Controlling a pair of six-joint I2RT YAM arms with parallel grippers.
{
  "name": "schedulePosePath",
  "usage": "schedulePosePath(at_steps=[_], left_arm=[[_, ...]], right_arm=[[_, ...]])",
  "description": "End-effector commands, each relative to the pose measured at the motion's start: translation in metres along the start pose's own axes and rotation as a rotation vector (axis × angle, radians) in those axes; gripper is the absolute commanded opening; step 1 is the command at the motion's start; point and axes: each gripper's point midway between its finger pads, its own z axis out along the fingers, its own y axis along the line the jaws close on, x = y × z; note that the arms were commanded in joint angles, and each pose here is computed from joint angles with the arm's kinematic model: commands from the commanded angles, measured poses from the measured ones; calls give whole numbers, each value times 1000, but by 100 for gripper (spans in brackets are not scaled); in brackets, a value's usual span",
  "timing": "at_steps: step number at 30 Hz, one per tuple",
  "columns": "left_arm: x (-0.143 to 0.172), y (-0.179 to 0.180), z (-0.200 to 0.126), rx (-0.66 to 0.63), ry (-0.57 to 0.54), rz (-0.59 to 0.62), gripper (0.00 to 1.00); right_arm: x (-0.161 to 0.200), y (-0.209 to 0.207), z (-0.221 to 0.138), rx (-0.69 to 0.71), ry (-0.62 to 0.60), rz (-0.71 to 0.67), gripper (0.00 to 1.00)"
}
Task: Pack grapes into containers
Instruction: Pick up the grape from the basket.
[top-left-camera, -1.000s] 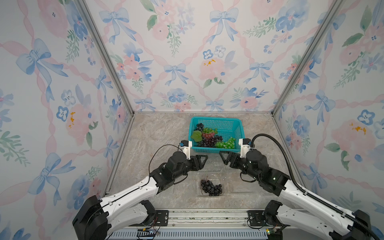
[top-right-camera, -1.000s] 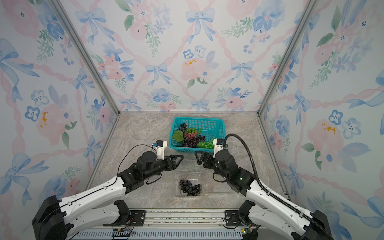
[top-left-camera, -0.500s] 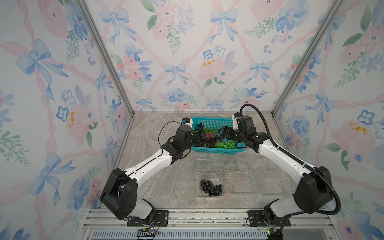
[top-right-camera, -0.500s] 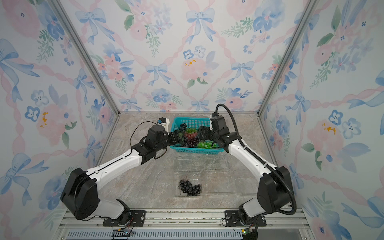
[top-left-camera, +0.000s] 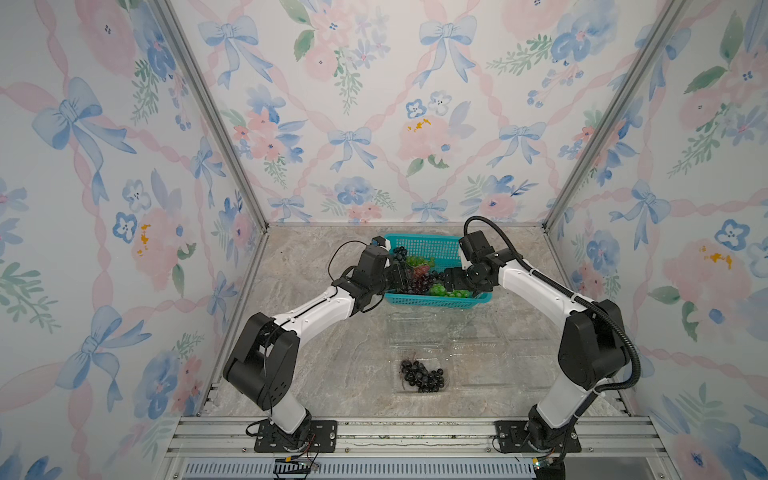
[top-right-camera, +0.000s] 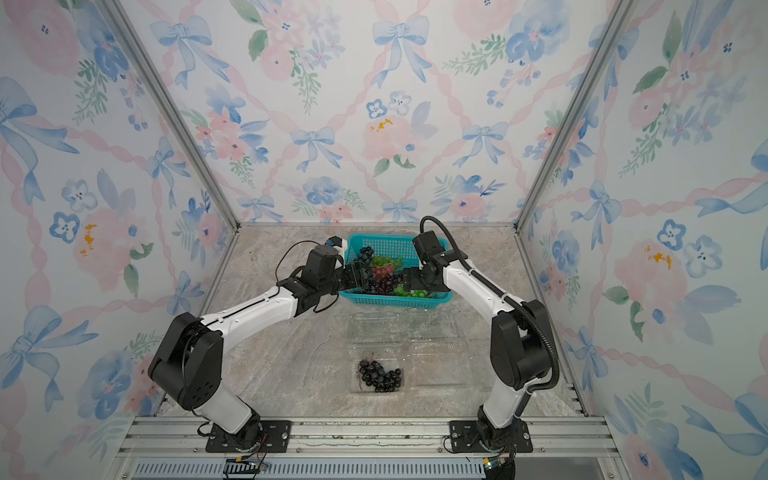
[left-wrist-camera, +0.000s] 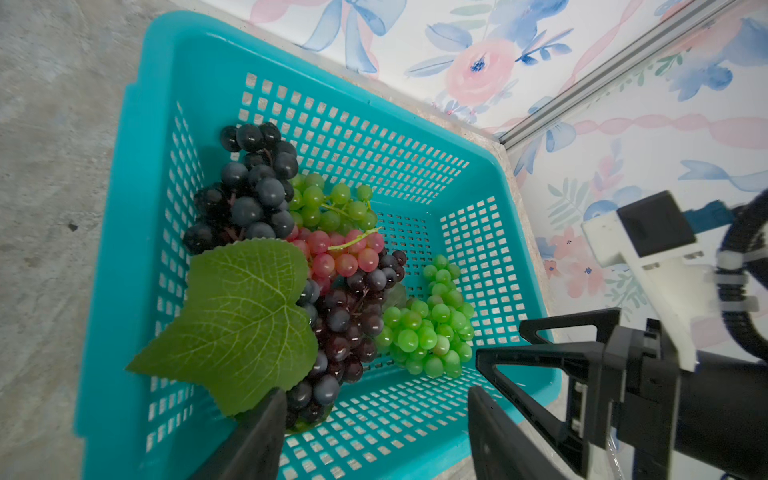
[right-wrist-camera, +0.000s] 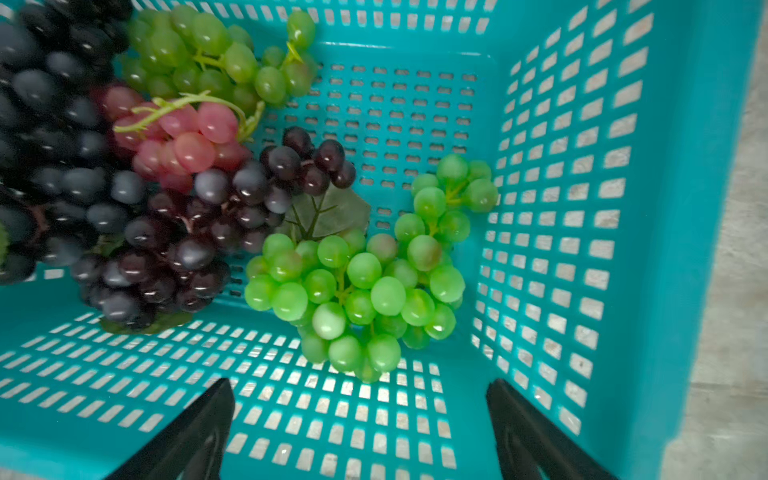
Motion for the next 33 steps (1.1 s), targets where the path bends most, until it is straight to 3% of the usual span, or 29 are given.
schedulePosePath(at_steps=[1,25,28,33], left_arm=[[-7,-6,2,34,7,20,70],[-30,-2,-6,65,-21,10,70],[-32,2,-6,62,-21,3,70],[-35,4,-5,64,-23,-1,70]], right_arm=[[14,-13,18,38,75,49,96],[8,6,94,-74,180,220,97],[-3,11,93,-101,143,219,94],[-25,15,80,-144,53,222,77]])
